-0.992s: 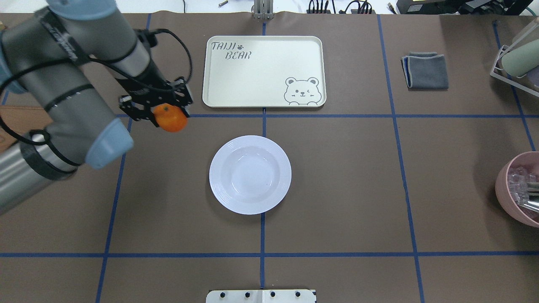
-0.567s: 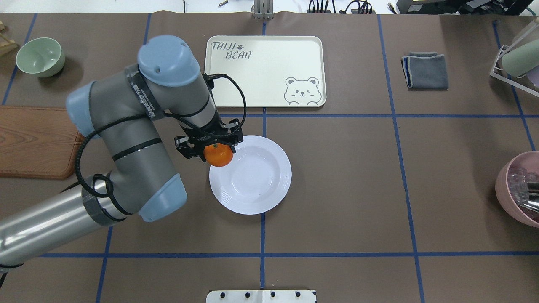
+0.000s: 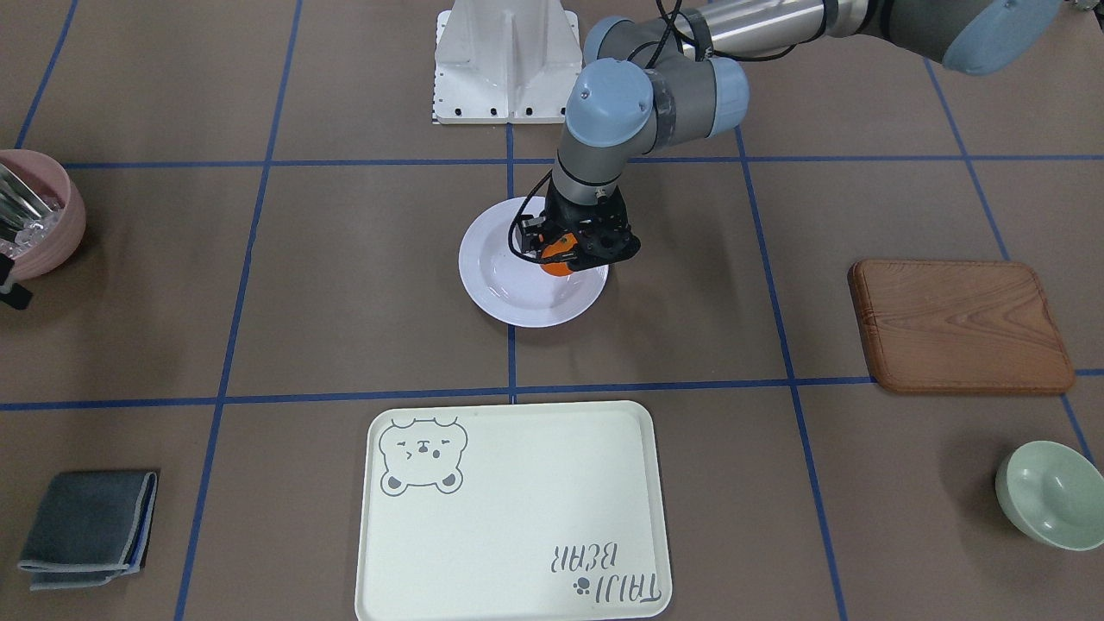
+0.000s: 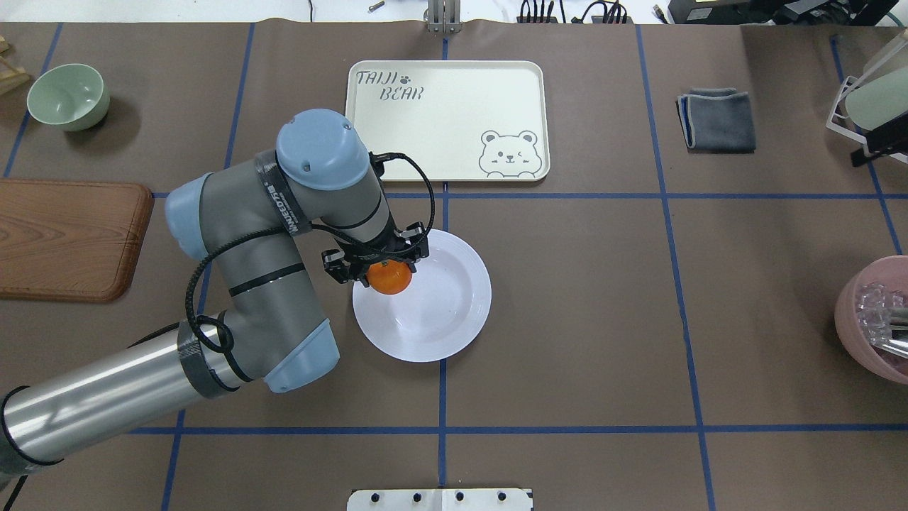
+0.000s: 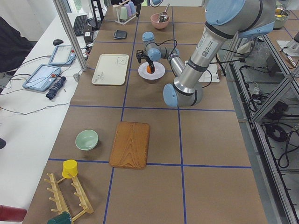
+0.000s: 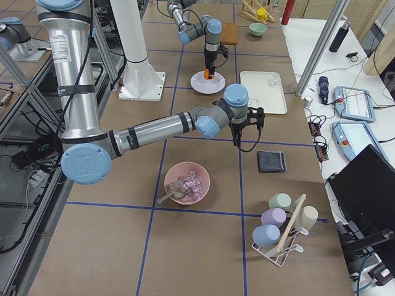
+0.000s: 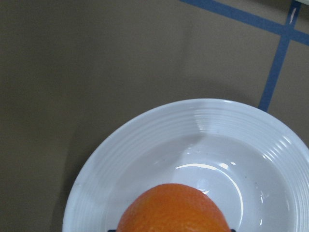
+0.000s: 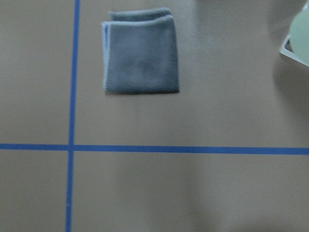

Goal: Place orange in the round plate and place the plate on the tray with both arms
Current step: 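Carry the orange with the left gripper over the white plate, then lower the orange onto the plate, open left gripper while right arm reaches in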

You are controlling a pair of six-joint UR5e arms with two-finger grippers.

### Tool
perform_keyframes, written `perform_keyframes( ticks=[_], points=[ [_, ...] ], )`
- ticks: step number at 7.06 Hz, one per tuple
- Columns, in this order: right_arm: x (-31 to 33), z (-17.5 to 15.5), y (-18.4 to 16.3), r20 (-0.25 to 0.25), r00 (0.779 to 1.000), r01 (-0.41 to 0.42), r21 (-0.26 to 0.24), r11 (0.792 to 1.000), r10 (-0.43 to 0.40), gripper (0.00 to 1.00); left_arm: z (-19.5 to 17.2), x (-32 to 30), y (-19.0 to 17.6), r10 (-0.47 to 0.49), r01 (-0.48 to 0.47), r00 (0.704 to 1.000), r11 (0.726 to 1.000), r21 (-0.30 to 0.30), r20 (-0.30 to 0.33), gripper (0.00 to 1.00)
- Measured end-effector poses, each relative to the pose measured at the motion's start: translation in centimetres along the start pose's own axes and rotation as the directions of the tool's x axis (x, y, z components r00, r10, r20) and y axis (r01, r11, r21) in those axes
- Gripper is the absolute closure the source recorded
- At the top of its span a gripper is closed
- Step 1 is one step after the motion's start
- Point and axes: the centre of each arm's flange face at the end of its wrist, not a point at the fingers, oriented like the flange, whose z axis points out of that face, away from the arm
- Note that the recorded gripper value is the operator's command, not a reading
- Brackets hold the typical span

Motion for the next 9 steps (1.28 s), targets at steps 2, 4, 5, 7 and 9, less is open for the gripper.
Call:
perform_keyframes(
  ticks=[2, 4, 5, 7, 9],
  points=[
    [-4.8, 1.3, 0.5, 0.065, 0.997, -0.034, -0.009, 0.999, 0.035, 0.00, 0.9, 1.9, 0.5, 0.005, -0.005, 1.000, 1.000, -0.008, 0.006, 0.85],
    [-7.2, 2.4, 1.5, 0.089, 0.995, -0.030, -0.027, 0.999, 0.033, 0.00, 1.4, 2.4, 0.5, 0.007, -0.007, 1.000, 1.000, -0.010, 0.014, 0.15],
    [-8.2, 3.4, 2.3, 0.105, 0.994, -0.018, -0.030, 0.999, 0.021, 0.00, 1.5, 2.4, 0.3, 0.006, -0.006, 1.000, 1.000, -0.008, 0.017, 0.02],
    [-10.8, 6.3, 5.0, 0.155, 0.988, -0.016, -0.023, 1.000, 0.020, 0.00, 0.9, 2.3, -0.6, 0.002, -0.003, 1.000, 0.999, 0.035, 0.015, 0.01],
    [-13.8, 10.0, 8.7, 0.197, 0.980, -0.023, -0.003, 1.000, 0.024, 0.00, -2.5, 1.2, -3.7, 0.005, -0.004, 1.000, 0.996, 0.086, -0.011, 0.01]
  ],
)
